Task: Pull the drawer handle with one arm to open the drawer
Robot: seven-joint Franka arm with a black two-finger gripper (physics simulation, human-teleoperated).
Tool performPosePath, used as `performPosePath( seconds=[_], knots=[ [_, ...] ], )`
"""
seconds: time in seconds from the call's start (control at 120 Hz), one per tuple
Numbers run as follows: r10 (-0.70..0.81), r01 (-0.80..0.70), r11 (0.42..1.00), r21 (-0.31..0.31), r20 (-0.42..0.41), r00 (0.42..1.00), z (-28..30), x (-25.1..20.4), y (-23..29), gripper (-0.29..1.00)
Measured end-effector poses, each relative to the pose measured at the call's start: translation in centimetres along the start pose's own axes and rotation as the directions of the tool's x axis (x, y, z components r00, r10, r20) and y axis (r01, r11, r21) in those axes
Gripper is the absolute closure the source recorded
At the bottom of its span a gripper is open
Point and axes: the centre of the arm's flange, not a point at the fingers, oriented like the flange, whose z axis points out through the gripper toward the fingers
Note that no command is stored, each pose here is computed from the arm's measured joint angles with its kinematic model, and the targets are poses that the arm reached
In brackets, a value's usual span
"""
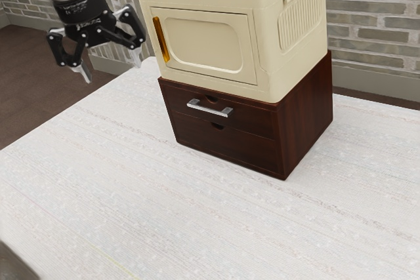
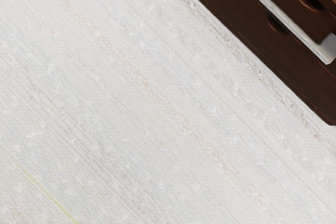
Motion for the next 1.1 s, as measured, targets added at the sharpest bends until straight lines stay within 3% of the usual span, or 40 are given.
performPosePath(
  seconds=[0.3,0.733,1.1],
  knots=[
    [-0.236,0.237,0.971,-0.021,0.03,0.971,7.4,0.6,3.1,0.0],
    [-0.467,0.457,0.867,-0.198,-0.003,0.884,13.6,4.4,5.7,0.0],
    [-0.56,0.543,0.802,-0.248,0.002,0.829,17.2,6.2,6.7,0.12]
  ],
)
